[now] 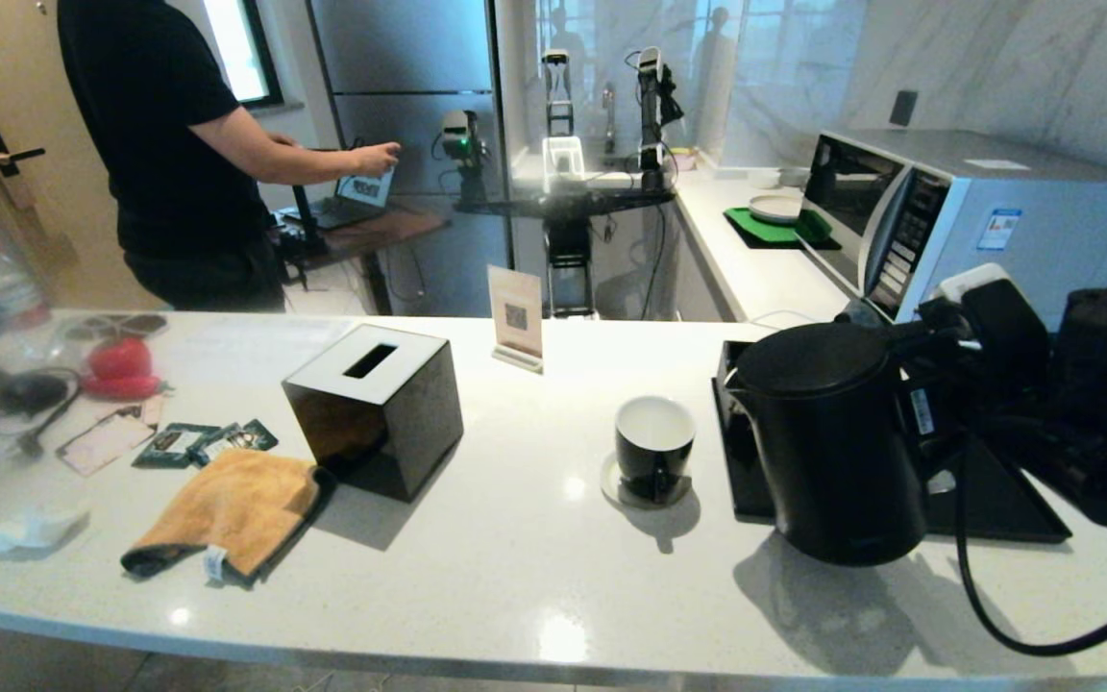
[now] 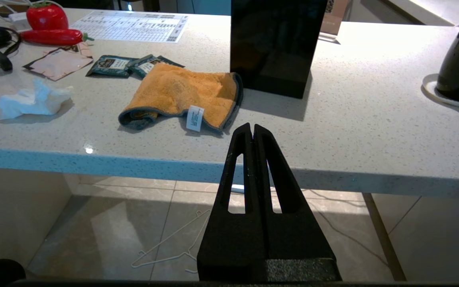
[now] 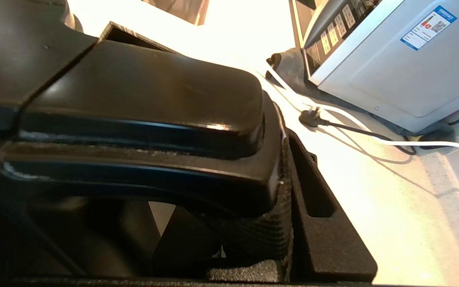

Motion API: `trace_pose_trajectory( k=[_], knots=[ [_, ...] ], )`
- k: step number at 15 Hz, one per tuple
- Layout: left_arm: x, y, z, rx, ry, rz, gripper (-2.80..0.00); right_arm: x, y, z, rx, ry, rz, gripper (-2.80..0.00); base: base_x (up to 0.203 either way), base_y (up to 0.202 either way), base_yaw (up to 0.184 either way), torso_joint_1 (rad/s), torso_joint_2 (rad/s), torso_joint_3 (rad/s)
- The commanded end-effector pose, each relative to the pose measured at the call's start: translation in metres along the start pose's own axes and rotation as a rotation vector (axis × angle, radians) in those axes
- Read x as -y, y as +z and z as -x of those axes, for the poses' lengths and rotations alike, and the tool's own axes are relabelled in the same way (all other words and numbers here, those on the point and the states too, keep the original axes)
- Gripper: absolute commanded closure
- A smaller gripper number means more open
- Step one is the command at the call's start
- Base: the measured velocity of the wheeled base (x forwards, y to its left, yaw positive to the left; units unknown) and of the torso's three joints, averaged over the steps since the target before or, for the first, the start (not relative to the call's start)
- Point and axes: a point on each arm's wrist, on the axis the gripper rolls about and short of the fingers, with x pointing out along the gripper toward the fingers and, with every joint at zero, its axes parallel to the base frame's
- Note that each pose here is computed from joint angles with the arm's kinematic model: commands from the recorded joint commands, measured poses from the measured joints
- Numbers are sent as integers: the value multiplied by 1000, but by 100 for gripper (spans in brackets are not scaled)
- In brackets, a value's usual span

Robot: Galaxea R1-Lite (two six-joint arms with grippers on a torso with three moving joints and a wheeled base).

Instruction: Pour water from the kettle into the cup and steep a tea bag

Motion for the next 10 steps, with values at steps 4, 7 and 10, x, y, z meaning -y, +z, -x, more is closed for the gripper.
trace_pose_trajectory(
  k=[4,7,10],
  knots=[
    [0,0,0,-1,0,1,0,-2,6,-10,-16,-1,38,0,0,0,0,0,0,0],
    [0,0,0,-1,0,1,0,-6,11,-18,-51,-27,49,0,0,0,0,0,0,0],
    [0,0,0,-1,0,1,0,-9,15,-24,-70,-17,60,0,0,0,0,0,0,0]
  ],
)
